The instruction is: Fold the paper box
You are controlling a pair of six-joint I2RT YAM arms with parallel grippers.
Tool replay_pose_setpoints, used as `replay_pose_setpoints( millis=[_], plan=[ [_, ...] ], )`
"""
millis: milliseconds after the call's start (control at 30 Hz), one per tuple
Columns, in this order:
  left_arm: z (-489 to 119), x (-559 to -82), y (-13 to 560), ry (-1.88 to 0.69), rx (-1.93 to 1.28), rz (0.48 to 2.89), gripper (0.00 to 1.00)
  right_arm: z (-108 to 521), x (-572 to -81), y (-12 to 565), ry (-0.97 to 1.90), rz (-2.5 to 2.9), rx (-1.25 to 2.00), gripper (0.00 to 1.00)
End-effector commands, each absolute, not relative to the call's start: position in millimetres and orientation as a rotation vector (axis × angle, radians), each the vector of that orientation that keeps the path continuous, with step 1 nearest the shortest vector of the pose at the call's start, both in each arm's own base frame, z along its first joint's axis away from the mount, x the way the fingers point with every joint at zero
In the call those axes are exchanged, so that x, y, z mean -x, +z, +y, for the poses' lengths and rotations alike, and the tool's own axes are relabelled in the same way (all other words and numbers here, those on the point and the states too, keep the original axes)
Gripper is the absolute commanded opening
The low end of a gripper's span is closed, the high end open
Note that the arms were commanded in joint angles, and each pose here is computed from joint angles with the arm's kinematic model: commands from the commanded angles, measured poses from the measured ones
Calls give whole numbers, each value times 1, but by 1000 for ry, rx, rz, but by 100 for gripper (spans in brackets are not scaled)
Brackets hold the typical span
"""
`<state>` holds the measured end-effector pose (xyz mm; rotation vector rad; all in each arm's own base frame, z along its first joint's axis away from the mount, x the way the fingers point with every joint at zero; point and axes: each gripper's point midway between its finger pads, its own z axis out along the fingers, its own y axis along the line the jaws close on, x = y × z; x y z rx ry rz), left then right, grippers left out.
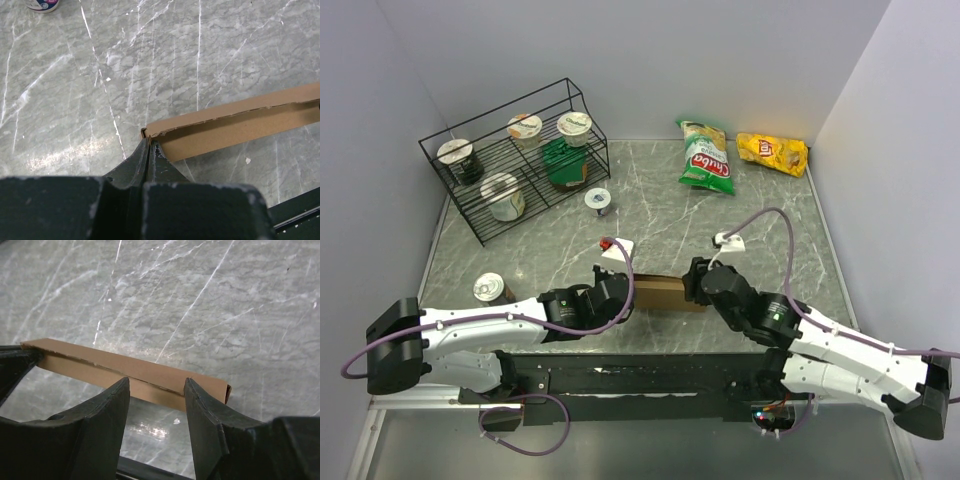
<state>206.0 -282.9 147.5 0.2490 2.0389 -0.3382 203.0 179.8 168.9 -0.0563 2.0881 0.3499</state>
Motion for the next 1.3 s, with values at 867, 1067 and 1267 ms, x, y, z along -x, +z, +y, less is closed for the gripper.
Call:
replay_pose_setpoints(
  millis=[867, 1067, 1267],
  plan=[
    [-262, -168, 122, -374, -389, 2174, 53, 132, -187, 105, 149, 2183, -123, 55],
    [-270, -171, 129, -403, -400, 2143, 46, 160, -189, 118, 265, 2177, 15, 64],
    [-251, -152, 107, -440, -358, 2236, 57, 190, -174, 118, 385, 2258, 230, 84]
  ],
)
